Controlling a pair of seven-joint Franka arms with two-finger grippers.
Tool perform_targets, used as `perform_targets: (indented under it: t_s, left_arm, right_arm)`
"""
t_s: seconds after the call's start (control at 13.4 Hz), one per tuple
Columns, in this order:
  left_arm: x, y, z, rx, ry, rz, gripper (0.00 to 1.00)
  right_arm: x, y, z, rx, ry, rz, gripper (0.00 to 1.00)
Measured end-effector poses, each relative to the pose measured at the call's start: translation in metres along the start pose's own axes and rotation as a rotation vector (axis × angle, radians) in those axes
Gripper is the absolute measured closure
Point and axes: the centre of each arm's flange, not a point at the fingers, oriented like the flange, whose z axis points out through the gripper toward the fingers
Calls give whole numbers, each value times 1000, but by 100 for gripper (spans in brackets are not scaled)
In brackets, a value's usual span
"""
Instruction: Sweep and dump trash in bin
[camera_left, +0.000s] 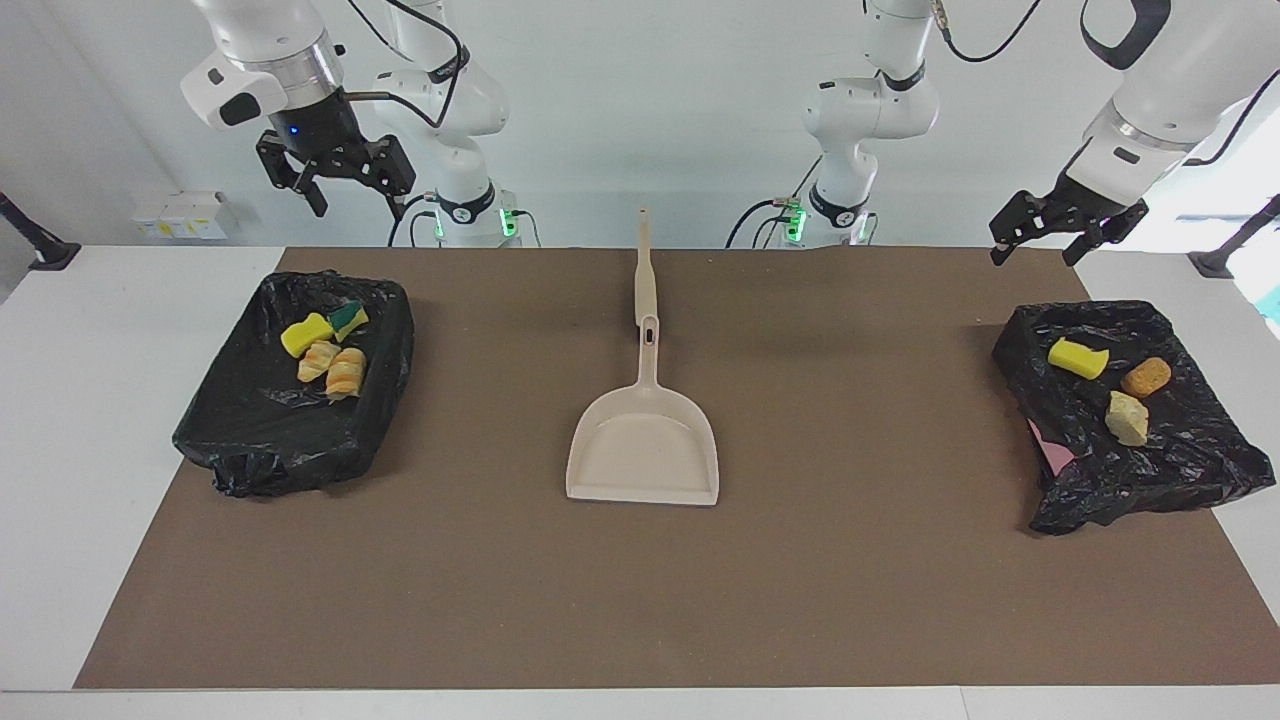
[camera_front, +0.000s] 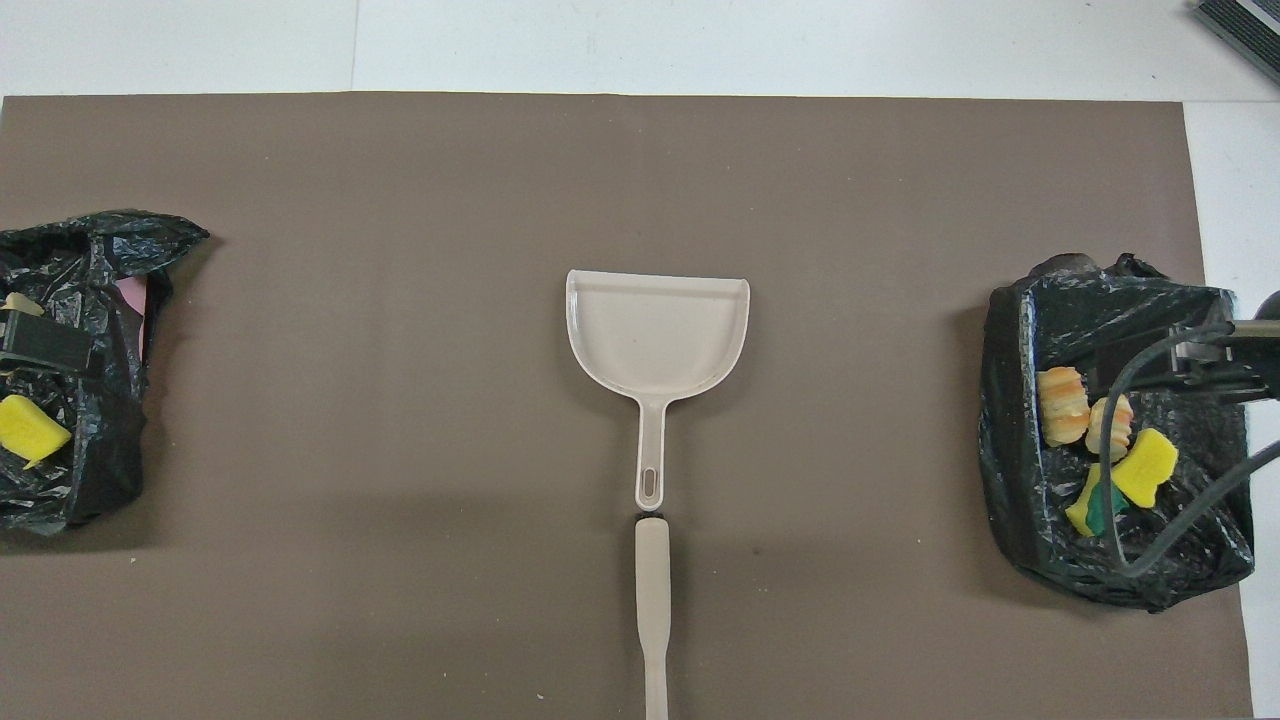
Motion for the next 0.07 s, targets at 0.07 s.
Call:
perform_targets:
  t_s: [0.07]
  left_arm:
    - [0,0,-1,0,1,0,0]
  right_arm:
    - [0,0,0,0,0,0,0]
